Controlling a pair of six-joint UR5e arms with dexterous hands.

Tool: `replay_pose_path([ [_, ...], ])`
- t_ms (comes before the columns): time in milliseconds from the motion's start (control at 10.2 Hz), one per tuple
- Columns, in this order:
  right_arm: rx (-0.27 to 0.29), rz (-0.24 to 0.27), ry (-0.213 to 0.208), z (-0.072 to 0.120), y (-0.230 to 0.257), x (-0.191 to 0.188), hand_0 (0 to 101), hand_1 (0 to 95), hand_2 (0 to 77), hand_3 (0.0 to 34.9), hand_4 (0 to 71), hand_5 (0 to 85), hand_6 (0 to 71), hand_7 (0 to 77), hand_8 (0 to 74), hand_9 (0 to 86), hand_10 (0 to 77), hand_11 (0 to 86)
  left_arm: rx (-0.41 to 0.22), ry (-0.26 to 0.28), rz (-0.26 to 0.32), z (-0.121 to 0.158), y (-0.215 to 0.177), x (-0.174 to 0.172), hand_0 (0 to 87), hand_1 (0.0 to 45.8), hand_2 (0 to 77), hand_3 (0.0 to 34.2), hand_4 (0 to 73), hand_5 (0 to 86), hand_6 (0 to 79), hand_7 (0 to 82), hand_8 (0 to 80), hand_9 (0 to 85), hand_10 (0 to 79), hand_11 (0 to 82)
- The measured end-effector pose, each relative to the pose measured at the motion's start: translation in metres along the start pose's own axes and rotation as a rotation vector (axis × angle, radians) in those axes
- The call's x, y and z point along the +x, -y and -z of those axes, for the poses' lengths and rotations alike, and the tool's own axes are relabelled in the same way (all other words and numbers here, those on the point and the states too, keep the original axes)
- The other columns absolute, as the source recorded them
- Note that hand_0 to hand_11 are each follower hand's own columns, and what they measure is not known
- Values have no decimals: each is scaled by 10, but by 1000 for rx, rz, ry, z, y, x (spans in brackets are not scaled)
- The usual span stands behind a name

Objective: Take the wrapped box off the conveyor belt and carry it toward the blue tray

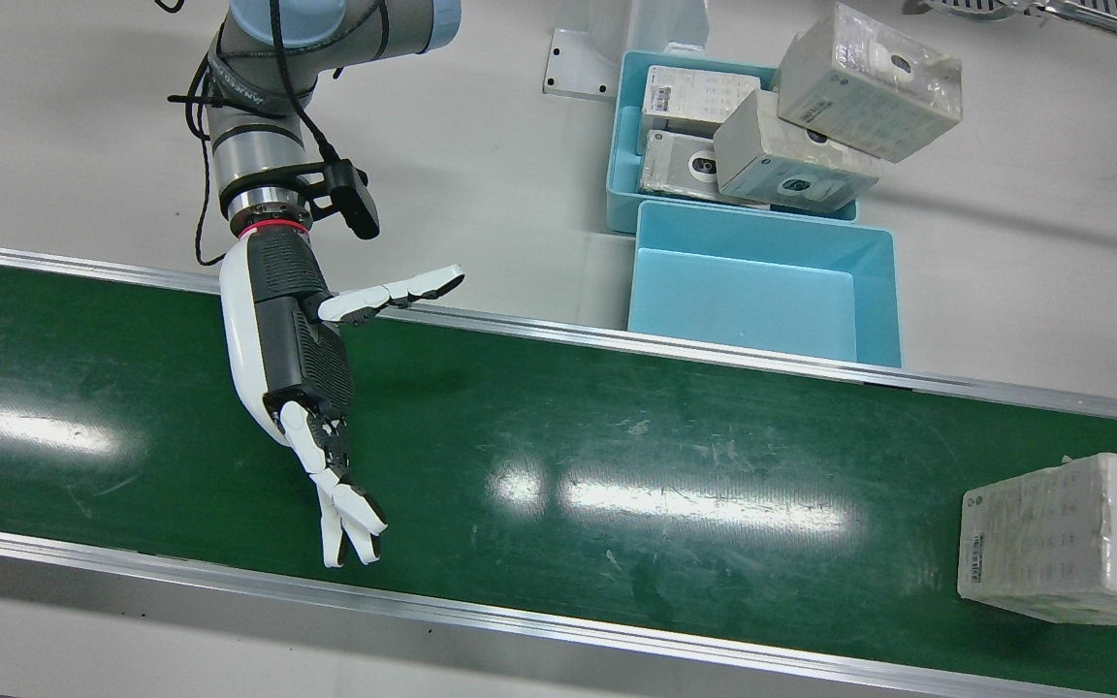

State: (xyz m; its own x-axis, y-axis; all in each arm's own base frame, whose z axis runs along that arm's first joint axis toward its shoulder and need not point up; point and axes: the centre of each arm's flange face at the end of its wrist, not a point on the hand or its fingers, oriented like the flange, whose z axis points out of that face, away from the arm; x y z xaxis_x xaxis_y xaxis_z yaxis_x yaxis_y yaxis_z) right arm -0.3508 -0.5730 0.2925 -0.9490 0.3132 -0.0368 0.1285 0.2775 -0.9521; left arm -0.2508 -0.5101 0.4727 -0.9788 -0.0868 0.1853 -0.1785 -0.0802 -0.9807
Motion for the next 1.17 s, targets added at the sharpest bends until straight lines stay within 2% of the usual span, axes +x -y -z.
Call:
replay_pose_path([
  [976,-2,-2,0,0,-1,0,487,142,33,0,76,131,11,16,0,16,0,16,0,0,0,0,0,0,0,0,5,0,0,11,5,5,5,5,5,5],
  [1073,-1,-2,1,0,-1,0,486,142,33,0,71,131,16,16,0,16,0,16,0,0,0,0,0,0,0,0,5,0,0,11,5,5,5,5,5,5],
  [1171,-1,-2,1,0,0,0,487,142,33,0,33,136,16,16,0,16,0,16,0,0,0,0,0,0,0,0,11,0,0,11,5,5,5,5,0,5],
])
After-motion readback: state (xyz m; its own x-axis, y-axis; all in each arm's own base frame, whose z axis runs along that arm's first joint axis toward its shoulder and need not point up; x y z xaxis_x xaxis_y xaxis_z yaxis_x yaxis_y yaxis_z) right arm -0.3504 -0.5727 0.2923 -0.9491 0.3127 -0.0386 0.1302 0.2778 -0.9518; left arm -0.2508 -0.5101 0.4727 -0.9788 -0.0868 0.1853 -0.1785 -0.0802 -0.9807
